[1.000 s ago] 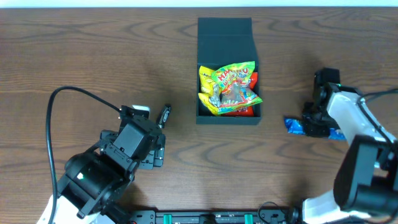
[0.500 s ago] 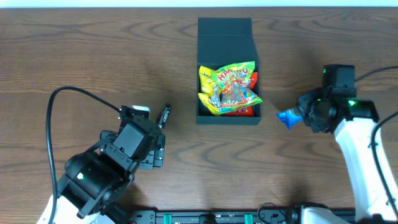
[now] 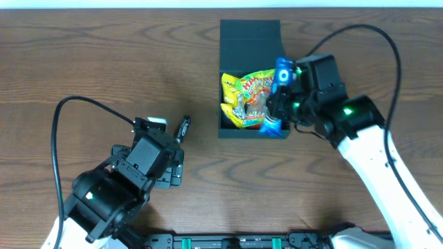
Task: Pack container
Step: 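Carry the OREO pack left over the black box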
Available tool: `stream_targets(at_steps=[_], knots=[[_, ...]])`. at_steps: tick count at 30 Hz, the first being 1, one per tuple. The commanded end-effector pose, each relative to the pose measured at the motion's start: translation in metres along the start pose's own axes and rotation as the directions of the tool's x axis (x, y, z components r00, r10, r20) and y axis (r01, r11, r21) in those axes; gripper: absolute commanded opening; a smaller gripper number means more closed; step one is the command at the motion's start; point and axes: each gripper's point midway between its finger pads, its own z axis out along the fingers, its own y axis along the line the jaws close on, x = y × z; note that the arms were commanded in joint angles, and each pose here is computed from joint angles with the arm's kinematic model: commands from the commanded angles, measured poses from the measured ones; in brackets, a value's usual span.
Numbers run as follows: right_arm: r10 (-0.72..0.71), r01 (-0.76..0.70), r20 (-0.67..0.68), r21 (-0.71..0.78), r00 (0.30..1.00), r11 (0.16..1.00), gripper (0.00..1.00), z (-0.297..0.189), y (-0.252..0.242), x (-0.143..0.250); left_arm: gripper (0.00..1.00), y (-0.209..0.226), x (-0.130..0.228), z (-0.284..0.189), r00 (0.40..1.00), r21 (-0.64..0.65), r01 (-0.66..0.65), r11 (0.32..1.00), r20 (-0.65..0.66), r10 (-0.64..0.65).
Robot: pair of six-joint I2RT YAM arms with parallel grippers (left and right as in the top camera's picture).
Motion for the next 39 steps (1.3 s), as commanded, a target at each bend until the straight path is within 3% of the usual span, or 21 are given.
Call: stream_targets(at_steps=[1,9,22,28,34,39], knots=[[-0.151,0.146,-0.071,-0.068,0.986,0.987,0.02,0.017,0.024,0.002,0.95,0.001,0.000,-0.001,1.000,0.000,0.007,1.000,0.003,-0.007],[-0.282,0.272,-0.218,-0.073,0.934,0.959,0.02,0.081,0.048,0.002,0.95,0.001,0.000,-0.001,1.000,0.000,0.007,1.000,0.003,-0.007],[-0.209,0.222,-0.264,0.019,0.941,0.975,0.02,0.148,0.030,0.007,0.95,0.001,0.001,-0.001,1.000,-0.002,0.006,1.000,-0.001,-0.006],[-0.113,0.132,-0.303,0.043,0.946,0.990,0.02,0.165,0.028,0.020,0.95,0.001,0.001,-0.001,1.000,-0.002,0.005,1.000,-0.002,-0.005],[-0.149,0.165,-0.292,0.033,0.945,0.986,0.02,0.181,0.042,0.030,0.95,0.002,0.002,-0.001,1.000,-0.003,0.004,1.000,-0.004,-0.004],[-0.159,0.193,-0.257,0.116,0.953,0.974,0.02,0.181,0.031,0.025,0.95,0.003,0.005,-0.001,1.000,-0.010,0.000,1.000,-0.016,0.000]])
